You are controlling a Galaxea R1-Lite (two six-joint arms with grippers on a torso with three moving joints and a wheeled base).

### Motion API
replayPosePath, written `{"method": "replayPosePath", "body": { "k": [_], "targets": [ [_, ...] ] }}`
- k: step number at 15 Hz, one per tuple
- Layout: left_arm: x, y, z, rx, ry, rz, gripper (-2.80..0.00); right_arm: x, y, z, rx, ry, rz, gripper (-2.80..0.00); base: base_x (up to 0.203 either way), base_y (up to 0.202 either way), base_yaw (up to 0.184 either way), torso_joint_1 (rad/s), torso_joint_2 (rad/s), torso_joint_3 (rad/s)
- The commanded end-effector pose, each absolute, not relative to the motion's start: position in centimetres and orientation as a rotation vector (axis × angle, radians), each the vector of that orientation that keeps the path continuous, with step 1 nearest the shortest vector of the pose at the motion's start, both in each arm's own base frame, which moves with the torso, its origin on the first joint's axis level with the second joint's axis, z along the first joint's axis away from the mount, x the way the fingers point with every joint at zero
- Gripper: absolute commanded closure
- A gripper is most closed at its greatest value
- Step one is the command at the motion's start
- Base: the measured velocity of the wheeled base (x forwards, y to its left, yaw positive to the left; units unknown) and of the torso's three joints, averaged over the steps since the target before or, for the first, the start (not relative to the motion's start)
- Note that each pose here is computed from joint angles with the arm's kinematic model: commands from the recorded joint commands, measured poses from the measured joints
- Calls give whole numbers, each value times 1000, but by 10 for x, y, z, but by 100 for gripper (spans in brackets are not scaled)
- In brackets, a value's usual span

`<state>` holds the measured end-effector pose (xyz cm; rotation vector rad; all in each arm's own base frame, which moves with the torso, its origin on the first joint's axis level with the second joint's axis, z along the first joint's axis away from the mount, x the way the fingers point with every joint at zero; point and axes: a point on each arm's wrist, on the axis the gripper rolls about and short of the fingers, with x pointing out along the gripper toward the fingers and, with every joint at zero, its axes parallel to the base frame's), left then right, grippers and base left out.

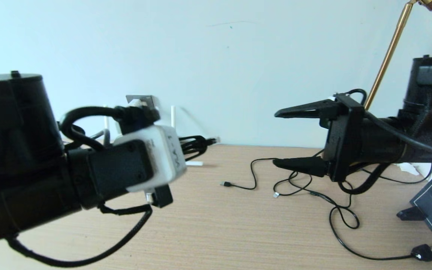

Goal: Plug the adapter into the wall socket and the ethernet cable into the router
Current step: Align cable and router interface

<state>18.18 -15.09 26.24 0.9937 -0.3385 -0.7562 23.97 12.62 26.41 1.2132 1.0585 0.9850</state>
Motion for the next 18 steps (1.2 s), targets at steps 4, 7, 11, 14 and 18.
{"method": "replayPosePath", "body": {
  "k": [4, 7, 11, 14, 18],
  "targets": [
    [190, -87, 278, 800, -156, -511, 0, 191, 69, 244, 778, 487, 628, -280, 0, 0, 0, 0, 0, 0],
    [160, -58, 295, 793, -19, -469, 0, 143, 44, 225, 390, 257, 309, -280, 0, 0, 0, 0, 0, 0],
    [145, -43, 302, 550, 117, -338, 0, 62, 17, 195, 201, 83, 245, -280, 0, 0, 0, 0, 0, 0],
    [141, -27, 291, 456, 271, -250, 0, 31, 7, 147, 131, 93, 215, -280, 0, 0, 0, 0, 0, 0],
    [147, -13, 277, 287, 446, -257, 0, 4, 0, 109, 71, 76, 228, -280, 0, 0, 0, 0, 0, 0]
  ]
}}
